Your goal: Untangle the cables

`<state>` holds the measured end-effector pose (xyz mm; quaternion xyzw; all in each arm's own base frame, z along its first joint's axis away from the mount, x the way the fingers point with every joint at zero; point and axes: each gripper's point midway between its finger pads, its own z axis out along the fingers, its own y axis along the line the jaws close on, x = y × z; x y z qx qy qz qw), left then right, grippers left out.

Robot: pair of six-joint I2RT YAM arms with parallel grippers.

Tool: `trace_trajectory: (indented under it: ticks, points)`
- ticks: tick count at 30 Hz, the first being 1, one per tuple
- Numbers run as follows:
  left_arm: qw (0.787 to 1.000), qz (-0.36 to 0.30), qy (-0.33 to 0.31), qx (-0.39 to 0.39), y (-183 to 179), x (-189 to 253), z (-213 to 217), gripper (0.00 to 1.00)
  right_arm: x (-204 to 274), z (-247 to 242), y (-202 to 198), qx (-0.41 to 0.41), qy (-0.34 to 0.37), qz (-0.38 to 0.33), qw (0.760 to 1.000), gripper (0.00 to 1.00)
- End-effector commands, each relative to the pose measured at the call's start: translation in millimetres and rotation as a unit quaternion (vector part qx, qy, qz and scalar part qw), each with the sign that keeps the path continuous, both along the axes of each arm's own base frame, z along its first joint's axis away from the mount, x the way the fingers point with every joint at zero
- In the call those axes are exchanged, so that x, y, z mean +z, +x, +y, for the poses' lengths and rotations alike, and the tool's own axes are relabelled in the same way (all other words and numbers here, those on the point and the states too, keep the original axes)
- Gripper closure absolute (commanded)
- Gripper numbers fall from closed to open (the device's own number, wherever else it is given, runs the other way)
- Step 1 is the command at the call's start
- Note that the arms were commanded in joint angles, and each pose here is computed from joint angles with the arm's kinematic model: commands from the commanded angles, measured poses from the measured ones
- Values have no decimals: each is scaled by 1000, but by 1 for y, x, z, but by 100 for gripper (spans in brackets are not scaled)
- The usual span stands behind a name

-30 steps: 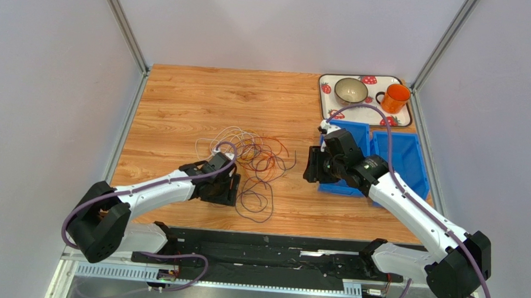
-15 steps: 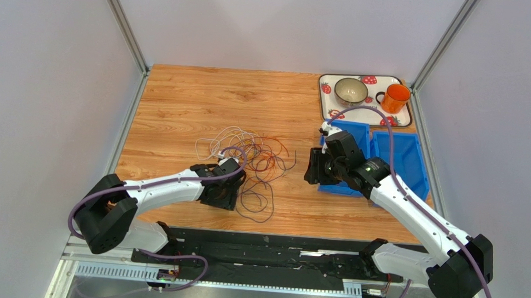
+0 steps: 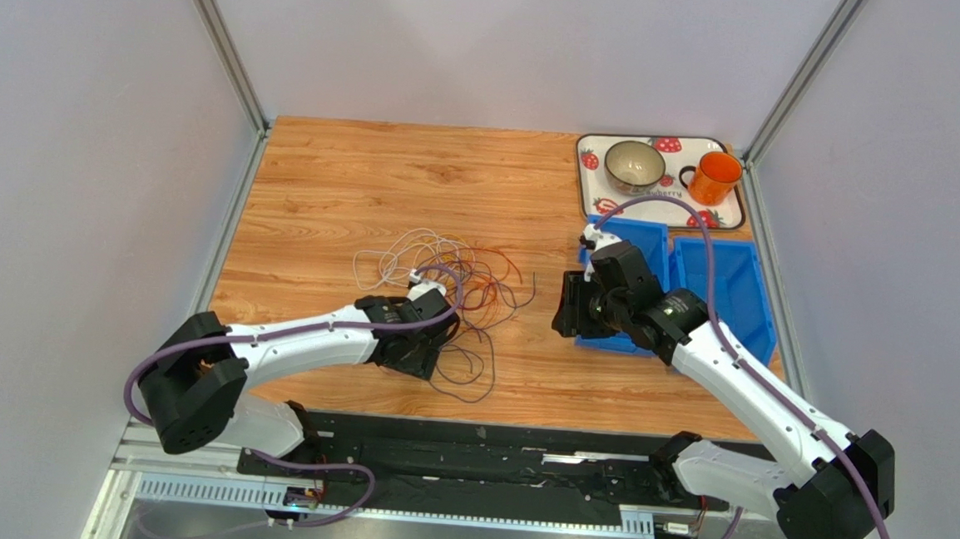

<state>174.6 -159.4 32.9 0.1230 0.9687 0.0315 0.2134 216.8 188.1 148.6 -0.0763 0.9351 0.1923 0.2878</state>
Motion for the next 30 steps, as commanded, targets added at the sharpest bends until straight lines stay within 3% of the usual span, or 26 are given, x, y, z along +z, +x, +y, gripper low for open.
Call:
trace_trajectory:
  ticks: [1,6,15,18,22,30]
  points:
    - [1000,-20,5,-10,8,9,-3,20,5,2,3,5,5,-20,1000,55]
    - [999,-8,20,-24,7,-1,-5,17,8,1,3,7,4,-23,1000,55]
    - [998,5,57,-34,16,-11,-8,20,7,-3,2,9,-4,-23,1000,55]
    - [997,10,67,-42,18,-14,-11,26,7,-3,1,10,-5,-25,1000,55]
    - [997,19,66,-47,18,-18,-14,43,8,-4,1,10,-7,-25,1000,55]
    - [998,39,34,-23,4,-29,-15,60,7,-6,-1,10,-10,-22,1000,55]
